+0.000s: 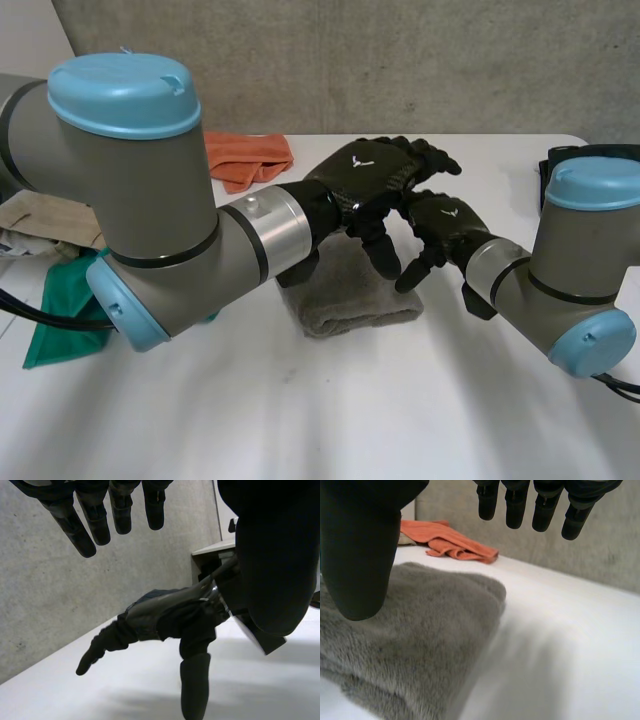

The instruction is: Fold the laundry.

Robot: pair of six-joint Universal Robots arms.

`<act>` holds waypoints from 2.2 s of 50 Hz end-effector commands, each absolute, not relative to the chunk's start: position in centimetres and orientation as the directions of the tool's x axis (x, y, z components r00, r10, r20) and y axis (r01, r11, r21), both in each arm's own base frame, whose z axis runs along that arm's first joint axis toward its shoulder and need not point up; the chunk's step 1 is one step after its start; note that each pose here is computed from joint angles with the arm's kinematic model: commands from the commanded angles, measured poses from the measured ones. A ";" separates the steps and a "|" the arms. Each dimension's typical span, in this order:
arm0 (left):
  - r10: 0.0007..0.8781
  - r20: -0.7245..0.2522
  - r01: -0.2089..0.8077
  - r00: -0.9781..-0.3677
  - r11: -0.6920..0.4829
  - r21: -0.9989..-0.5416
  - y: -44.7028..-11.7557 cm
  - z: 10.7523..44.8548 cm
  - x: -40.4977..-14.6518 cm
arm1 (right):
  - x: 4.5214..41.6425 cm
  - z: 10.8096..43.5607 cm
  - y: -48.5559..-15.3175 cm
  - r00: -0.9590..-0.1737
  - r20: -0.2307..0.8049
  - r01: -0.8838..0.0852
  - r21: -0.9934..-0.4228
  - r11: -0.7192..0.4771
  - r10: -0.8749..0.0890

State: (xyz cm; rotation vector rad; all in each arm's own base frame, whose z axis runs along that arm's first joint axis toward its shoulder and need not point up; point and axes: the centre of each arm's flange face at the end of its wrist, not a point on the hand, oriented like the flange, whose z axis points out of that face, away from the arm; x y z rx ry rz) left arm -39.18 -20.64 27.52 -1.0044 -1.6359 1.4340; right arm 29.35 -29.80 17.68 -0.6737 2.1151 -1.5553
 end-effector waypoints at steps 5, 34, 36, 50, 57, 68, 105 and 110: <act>0.891 0.020 0.072 -0.454 0.059 -0.996 -20.9 28.6 -39.0 | 32.3 15.6 -25.3 -0.570 0.355 -0.486 -0.873 -0.043 -0.741; 0.874 0.075 0.063 -0.480 0.120 -0.991 -21.8 28.0 -38.2 | 34.7 10.1 -26.7 -0.583 0.459 -0.476 -0.862 -0.176 -0.670; 0.873 0.077 0.062 -0.482 0.121 -0.991 -21.8 28.1 -38.1 | 34.8 10.4 -26.8 -0.590 0.460 -0.468 -0.865 -0.184 -0.663; 0.870 0.076 0.056 -0.487 0.118 -0.991 -21.8 28.5 -37.6 | 36.4 10.8 -28.9 -0.628 0.456 -0.395 -0.885 -0.247 -0.630; 0.864 0.068 0.043 -0.498 0.103 -0.994 -22.3 29.2 -37.2 | 36.4 14.2 -31.9 -0.722 0.418 -0.280 -0.905 -0.320 -0.551; 0.846 0.034 -0.058 -0.532 0.004 -0.998 -22.8 34.0 -36.6 | 32.5 23.3 -41.5 -0.895 0.350 -0.181 -0.852 -0.491 -0.277; 0.841 0.117 0.006 -0.528 0.141 -0.990 -23.1 28.7 -38.0 | 1.7 10.5 -55.9 -0.950 0.293 -0.248 -0.920 -0.302 -0.111; 0.840 0.116 0.003 -0.530 0.139 -0.990 -22.9 29.0 -37.7 | 1.8 11.6 -55.7 -0.951 0.296 -0.256 -0.914 -0.314 -0.087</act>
